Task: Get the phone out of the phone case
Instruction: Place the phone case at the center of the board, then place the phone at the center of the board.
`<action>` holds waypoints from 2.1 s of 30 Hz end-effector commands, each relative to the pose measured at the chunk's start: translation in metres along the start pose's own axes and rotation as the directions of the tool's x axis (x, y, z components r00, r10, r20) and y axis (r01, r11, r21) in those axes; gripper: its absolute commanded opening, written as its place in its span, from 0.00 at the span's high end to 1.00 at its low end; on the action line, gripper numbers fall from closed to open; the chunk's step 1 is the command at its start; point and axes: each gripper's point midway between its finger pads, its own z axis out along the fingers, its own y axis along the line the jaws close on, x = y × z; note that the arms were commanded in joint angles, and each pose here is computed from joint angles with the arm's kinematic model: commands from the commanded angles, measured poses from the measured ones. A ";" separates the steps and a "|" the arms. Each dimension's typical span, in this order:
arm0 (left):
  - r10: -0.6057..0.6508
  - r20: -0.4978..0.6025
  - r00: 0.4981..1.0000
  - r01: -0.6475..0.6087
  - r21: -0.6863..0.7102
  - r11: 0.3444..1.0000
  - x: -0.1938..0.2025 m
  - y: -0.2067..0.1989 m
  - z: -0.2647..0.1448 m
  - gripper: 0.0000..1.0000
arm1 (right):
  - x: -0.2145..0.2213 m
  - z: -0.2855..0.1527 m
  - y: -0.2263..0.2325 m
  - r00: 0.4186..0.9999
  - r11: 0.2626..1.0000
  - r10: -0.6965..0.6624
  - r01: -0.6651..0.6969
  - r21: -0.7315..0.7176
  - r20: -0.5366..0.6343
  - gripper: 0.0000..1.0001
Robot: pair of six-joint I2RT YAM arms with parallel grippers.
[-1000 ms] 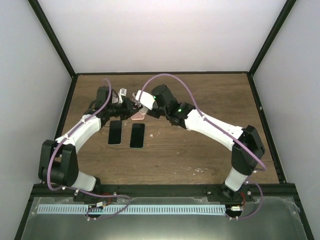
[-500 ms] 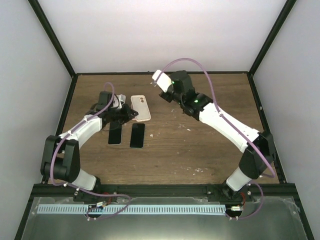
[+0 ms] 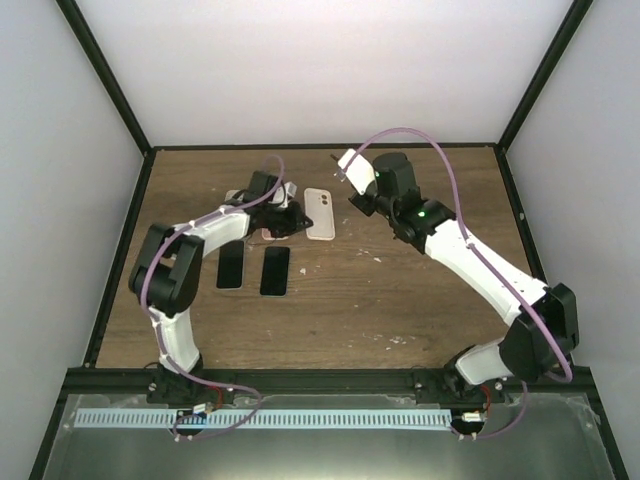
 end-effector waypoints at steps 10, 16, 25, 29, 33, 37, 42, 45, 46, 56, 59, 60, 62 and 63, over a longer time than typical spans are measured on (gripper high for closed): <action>0.025 -0.019 1.000 -0.025 -0.035 0.999 -0.030 0.004 0.061 1.00 | -0.011 -0.024 -0.019 0.997 0.998 0.043 -0.047 0.048 0.069 0.99; -0.006 -0.051 0.999 0.003 -0.062 0.998 -0.029 0.017 0.078 0.89 | -0.009 -0.021 -0.017 0.997 0.998 0.040 -0.043 0.046 0.063 0.99; 0.013 -0.027 1.000 -0.014 -0.053 0.998 -0.036 -0.001 0.059 0.29 | -0.009 -0.011 -0.016 0.998 0.999 0.013 -0.016 0.050 0.061 0.99; 0.023 0.015 1.000 -0.022 -0.019 1.000 -0.043 -0.018 0.034 0.02 | -0.010 -0.002 -0.020 0.998 0.996 -0.020 0.015 0.087 0.061 0.99; -0.003 0.078 0.997 -0.001 0.054 0.999 -0.059 -0.032 -0.004 0.00 | -0.011 0.005 -0.027 0.996 0.986 -0.072 0.063 0.153 0.050 0.99; -0.067 0.162 0.984 0.040 0.165 0.985 -0.080 -0.042 -0.050 0.00 | -0.012 0.009 -0.021 0.988 0.970 -0.145 0.132 0.203 0.051 0.99; -0.104 0.208 0.973 0.037 0.301 0.953 -0.094 -0.064 -0.096 0.00 | -0.015 0.012 0.000 0.965 0.940 -0.257 0.237 0.246 0.055 0.99; -0.114 0.195 0.974 0.037 0.361 0.932 -0.089 -0.078 -0.107 0.00 | -0.019 0.013 0.014 0.948 0.922 -0.312 0.285 0.263 0.066 0.99; -0.123 0.188 0.974 0.042 0.388 0.921 -0.088 -0.082 -0.110 0.02 | -0.021 0.015 0.019 0.942 0.915 -0.330 0.301 0.269 0.066 0.99; -0.208 0.112 0.972 0.137 0.450 0.883 -0.079 -0.093 -0.107 0.18 | -0.043 0.015 0.053 0.880 0.847 -0.470 0.426 0.317 0.074 0.99; -0.221 0.098 0.970 0.155 0.450 0.879 -0.077 -0.094 -0.104 0.18 | -0.047 0.016 0.058 0.866 0.831 -0.495 0.447 0.331 0.074 0.99; -0.223 0.092 0.971 0.159 0.452 0.878 -0.076 -0.095 -0.103 0.18 | -0.049 0.015 0.060 0.860 0.825 -0.505 0.454 0.336 0.076 0.99; -0.222 0.083 0.971 0.161 0.457 0.875 -0.076 -0.097 -0.101 0.18 | -0.050 0.016 0.066 0.848 0.813 -0.524 0.470 0.343 0.079 0.99; -0.223 0.078 0.972 0.163 0.460 0.873 -0.075 -0.099 -0.100 0.19 | -0.051 0.015 0.068 0.842 0.806 -0.534 0.479 0.348 0.080 0.99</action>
